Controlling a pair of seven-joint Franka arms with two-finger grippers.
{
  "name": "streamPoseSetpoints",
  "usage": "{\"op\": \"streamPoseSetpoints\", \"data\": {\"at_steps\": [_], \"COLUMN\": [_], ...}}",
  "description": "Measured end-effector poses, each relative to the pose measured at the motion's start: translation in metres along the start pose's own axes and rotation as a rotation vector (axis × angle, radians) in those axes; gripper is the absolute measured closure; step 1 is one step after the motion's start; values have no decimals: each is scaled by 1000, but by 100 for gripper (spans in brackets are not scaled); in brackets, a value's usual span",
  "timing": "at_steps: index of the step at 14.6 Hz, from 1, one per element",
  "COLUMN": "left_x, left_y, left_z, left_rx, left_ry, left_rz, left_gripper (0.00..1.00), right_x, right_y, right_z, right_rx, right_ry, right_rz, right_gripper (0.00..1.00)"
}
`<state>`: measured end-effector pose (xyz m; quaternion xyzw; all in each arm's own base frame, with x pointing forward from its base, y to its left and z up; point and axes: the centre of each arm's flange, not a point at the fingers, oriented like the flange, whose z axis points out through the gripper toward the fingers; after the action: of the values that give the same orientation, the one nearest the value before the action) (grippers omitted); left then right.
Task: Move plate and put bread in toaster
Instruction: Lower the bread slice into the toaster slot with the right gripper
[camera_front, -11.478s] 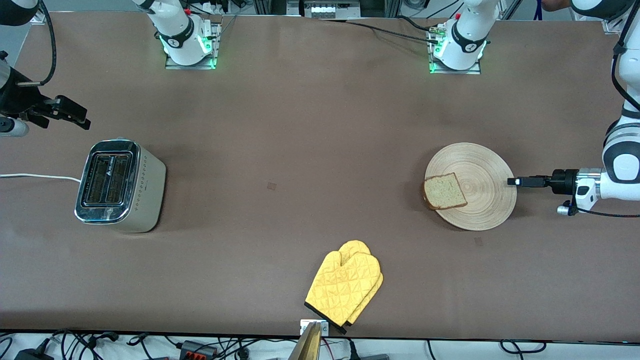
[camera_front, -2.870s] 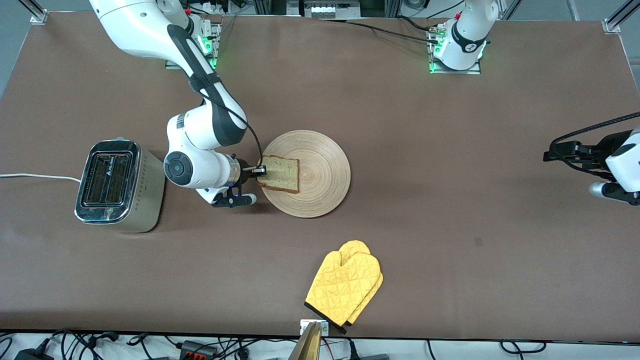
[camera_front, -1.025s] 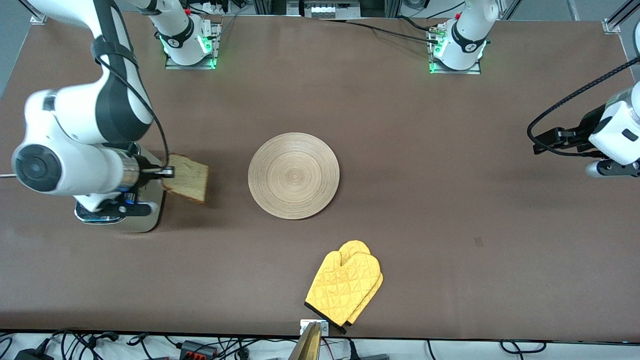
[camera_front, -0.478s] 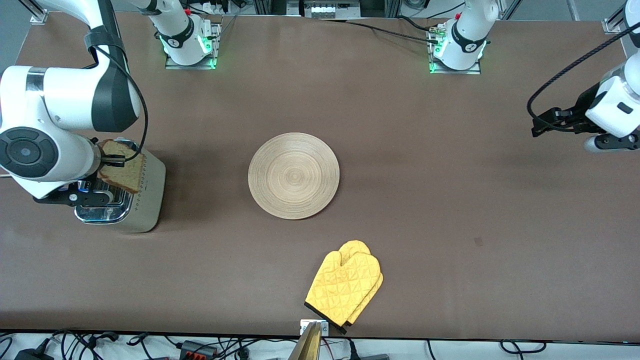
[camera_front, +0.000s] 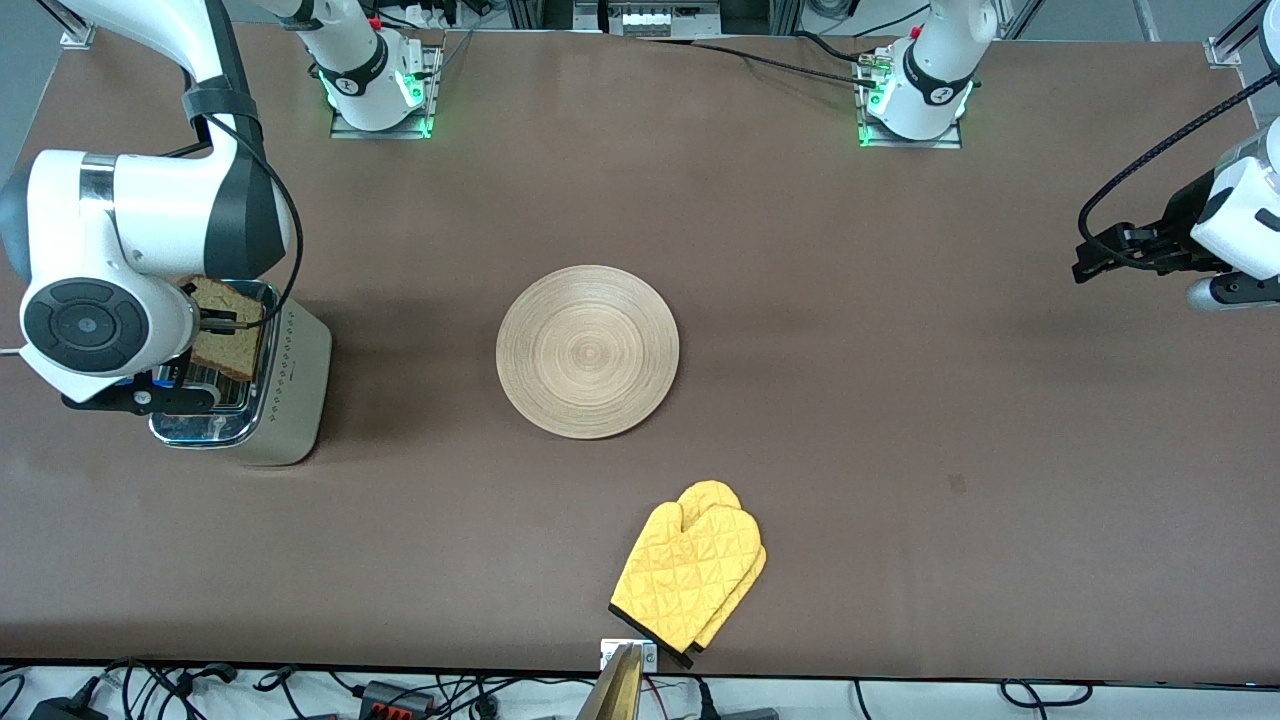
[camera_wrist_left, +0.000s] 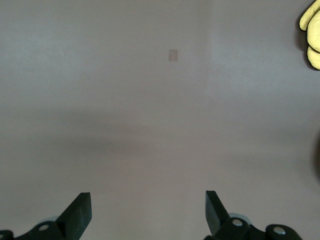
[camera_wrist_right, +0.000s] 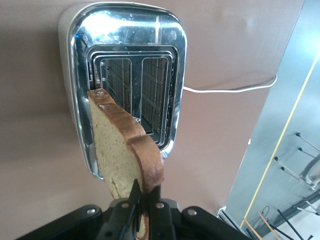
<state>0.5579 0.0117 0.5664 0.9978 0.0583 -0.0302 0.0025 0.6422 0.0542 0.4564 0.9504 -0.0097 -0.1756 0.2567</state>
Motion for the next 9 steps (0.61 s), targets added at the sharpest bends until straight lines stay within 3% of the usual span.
{"op": "streamPoseSetpoints", "data": {"at_steps": [4,9], "left_x": [0,0], "left_y": [3,4], "left_z": [0,-3], "left_rx": [0,0], "left_ry": [1,8], "left_rz": [5,7], "left_gripper": [0,0], "right_x": [2,4], "right_y": [7,5], "right_z": [-2,1], "right_rx": [-53,-59], "right_ry": [24,20], "right_rz": [12,9], "right_gripper": [92,92]}}
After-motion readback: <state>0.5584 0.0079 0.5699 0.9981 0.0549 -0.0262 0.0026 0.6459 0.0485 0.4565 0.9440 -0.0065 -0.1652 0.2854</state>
